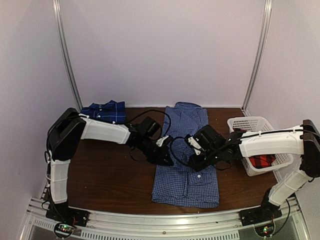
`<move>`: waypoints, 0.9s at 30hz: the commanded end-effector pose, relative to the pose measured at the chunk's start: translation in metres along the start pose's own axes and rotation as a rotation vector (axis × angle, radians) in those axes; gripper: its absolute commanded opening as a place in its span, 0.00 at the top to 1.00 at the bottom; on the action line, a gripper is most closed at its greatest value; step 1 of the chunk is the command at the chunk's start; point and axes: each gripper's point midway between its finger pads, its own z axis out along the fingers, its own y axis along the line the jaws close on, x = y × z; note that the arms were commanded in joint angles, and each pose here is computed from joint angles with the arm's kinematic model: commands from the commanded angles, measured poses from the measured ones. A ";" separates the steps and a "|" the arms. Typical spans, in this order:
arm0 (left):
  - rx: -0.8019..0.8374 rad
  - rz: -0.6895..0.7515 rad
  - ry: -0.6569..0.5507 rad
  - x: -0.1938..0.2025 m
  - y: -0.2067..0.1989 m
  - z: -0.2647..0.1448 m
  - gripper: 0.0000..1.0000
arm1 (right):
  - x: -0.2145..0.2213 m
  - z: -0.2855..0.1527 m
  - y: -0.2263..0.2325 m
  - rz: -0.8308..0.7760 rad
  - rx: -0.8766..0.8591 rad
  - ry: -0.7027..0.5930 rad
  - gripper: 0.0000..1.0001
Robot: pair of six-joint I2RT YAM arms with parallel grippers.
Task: Fold and stack the long sleeve shirts
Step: Adjust the sleeve of the rectangle-folded shirt.
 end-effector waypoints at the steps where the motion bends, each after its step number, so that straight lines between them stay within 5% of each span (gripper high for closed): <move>1: 0.054 0.044 -0.022 -0.011 -0.020 0.000 1.00 | -0.008 0.001 -0.005 -0.006 0.058 -0.035 0.69; 8: 0.082 0.061 -0.041 -0.017 -0.036 -0.011 1.00 | -0.013 0.001 0.005 -0.052 0.042 0.001 1.00; 17: 0.113 0.073 -0.064 -0.012 -0.057 -0.034 1.00 | -0.002 -0.025 0.043 -0.168 -0.071 0.156 1.00; 27: 0.059 0.004 -0.028 0.036 -0.027 -0.044 1.00 | 0.040 -0.010 0.095 -0.175 -0.248 0.315 1.00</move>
